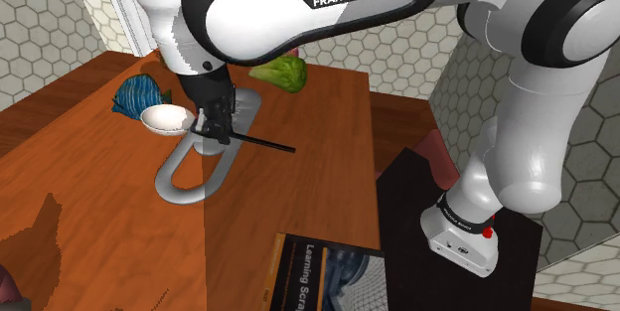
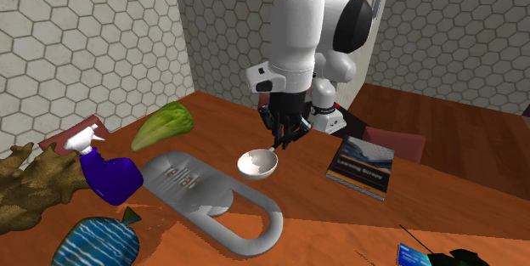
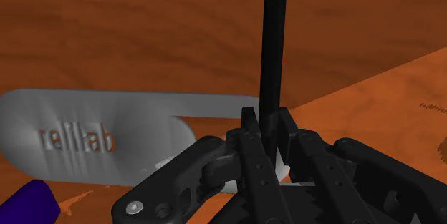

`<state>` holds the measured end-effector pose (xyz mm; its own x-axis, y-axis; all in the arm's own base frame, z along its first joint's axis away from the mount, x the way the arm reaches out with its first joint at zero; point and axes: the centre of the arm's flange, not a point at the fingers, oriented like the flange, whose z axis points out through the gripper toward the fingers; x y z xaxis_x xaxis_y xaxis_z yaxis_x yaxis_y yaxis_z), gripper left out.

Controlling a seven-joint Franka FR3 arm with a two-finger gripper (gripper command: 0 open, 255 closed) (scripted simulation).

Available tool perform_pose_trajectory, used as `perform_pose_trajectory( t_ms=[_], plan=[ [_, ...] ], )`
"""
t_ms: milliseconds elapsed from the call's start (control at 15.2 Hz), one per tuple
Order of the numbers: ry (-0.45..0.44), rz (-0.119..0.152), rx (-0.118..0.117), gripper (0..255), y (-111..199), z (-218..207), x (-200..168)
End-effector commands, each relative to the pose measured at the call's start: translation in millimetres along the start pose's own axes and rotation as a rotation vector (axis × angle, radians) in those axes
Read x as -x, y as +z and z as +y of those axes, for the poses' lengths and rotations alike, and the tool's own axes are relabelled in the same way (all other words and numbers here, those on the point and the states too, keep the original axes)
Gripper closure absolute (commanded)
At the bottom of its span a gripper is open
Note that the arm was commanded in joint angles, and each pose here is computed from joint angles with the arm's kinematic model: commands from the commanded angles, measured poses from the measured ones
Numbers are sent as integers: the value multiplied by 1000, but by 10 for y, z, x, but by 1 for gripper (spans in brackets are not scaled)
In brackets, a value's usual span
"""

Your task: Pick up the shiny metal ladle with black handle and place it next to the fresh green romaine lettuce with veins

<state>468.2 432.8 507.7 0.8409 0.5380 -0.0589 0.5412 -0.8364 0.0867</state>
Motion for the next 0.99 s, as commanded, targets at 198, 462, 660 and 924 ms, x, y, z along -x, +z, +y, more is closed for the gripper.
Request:
perform_pose_trajectory(
  t_ms=[198, 462, 660, 924],
  plan=[
    [0, 0, 0, 255, -263, 23, 12],
    [0, 0, 0, 255, -296, 253, 151],
    [0, 0, 0, 255, -255, 590, 354],
    [0, 0, 0, 255, -201, 1040, 626]
  ],
)
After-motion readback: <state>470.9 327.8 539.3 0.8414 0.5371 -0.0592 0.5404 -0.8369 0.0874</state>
